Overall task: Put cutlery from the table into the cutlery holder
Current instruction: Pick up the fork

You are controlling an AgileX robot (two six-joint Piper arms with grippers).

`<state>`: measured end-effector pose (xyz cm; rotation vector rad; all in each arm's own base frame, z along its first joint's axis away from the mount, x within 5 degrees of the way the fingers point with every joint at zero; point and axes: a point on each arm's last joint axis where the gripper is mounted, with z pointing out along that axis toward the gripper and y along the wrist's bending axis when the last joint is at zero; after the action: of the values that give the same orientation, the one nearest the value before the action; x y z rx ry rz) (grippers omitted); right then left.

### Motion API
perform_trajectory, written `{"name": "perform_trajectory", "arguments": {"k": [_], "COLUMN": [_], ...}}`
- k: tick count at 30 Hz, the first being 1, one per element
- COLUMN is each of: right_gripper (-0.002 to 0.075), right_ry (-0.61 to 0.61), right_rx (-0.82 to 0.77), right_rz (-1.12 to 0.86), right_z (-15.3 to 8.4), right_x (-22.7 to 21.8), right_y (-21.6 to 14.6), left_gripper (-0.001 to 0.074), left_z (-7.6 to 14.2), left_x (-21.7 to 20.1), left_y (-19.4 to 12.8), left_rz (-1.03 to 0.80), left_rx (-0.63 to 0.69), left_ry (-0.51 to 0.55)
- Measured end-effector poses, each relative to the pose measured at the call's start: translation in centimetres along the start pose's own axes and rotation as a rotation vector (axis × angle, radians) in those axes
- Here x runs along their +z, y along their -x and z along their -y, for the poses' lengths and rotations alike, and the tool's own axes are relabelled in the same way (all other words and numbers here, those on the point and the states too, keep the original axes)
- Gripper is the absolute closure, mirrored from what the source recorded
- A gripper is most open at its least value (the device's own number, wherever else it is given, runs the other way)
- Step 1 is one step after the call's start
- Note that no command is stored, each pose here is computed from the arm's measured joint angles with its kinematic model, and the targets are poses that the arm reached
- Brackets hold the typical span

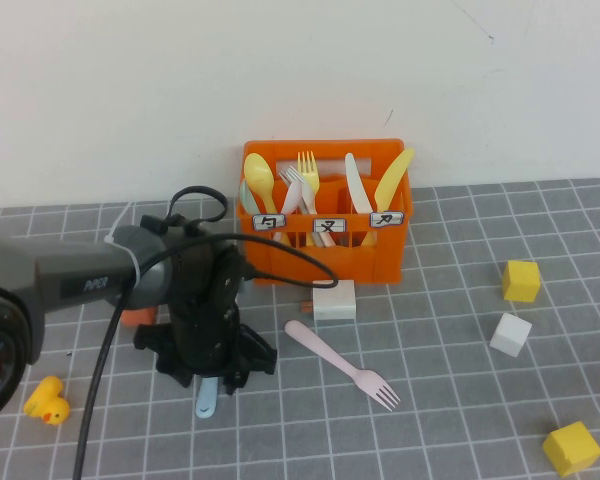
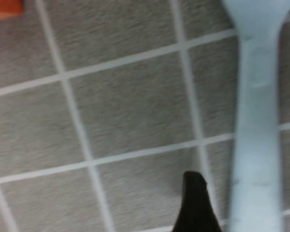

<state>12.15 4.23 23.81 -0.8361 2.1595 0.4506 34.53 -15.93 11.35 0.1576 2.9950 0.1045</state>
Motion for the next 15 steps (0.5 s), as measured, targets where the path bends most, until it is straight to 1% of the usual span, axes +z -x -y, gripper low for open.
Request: {"name": "perform_trajectory", "arguments": {"k": [4,6,15], "right_gripper": [0.0727,0.0727,0.0727], "right_ry": [0.000,0.003,0.007], "right_rx": [0.001,0.003,0.013], "right_rz": [0.001,0.003,0.014], "right_z": [0.00,-0.03,-0.06], "right_x": [0.00,0.00,0.00], "right_y": [0.01,0.02,0.13], "left_gripper": [0.0314,0.0313,0.0353], "left_z": [0.49,0.59,0.66], "left_x": [-0.01,-0.02,-0.03], "left_y": [0.12,0.15,0.25], "left_rz": [0.013,0.016,0.026], "left_rx": [-0.034,-0.036,-0.049], "left_ry": [-0.054,-0.065,-0.073]}}
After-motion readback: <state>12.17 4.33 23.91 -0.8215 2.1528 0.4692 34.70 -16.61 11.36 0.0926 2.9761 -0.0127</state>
